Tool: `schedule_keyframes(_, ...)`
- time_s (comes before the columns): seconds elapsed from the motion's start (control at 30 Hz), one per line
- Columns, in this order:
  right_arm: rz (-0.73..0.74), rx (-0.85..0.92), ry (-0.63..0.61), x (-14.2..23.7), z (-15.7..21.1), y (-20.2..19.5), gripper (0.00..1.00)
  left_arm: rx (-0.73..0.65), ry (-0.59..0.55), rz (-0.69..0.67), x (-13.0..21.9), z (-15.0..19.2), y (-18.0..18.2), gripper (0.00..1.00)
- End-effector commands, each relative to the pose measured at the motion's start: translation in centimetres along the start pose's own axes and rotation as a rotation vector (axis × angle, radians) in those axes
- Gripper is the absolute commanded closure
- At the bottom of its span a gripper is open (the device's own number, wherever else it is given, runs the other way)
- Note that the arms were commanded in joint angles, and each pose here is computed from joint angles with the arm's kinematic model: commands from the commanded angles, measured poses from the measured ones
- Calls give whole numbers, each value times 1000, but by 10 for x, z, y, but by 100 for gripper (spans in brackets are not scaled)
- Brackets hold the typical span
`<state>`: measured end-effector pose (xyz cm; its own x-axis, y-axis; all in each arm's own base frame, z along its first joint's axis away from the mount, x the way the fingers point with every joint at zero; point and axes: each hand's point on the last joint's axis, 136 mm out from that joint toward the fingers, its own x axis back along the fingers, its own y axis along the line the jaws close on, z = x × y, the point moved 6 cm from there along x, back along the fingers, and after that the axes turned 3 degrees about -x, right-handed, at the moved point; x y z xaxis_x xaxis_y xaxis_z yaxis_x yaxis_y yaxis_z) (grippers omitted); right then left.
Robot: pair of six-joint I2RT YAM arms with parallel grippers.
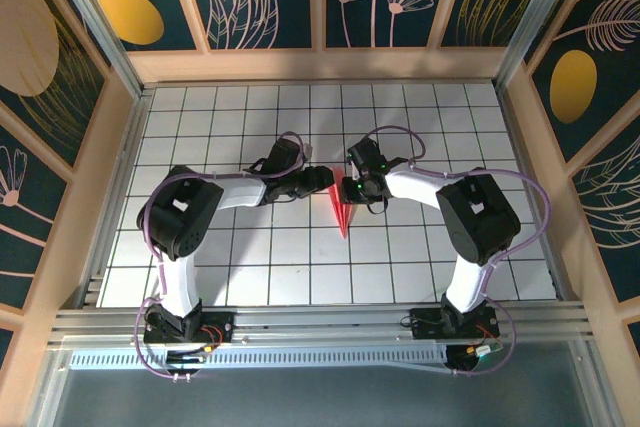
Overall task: Fold a paper plane with a square sheet of paper (fold left side to right side)
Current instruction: Pick up the paper plane at the center of the table.
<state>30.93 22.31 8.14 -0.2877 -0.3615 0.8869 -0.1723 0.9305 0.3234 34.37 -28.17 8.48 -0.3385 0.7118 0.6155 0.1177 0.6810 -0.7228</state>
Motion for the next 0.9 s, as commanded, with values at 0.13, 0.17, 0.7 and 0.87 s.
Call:
schedule_keyframes(0.13, -29, -13, -71, 35, -11, 0, 66, -8, 35, -19, -13, 1, 3, 46)
schedule_keyframes(0.17, -32, -11, -77, 40, -11, 1, 64, -8, 34, -19, -13, 0, 3, 46)
schedule_keyframes(0.7, -175, -61, 25, 40, 18, 18, 54, -10, 23, -47, -9, 1, 6, 47)
schedule_keyframes(0.87, -180, -47, 43, 33, 20, 23, 53, -13, 26, -46, -9, 1, 6, 47)
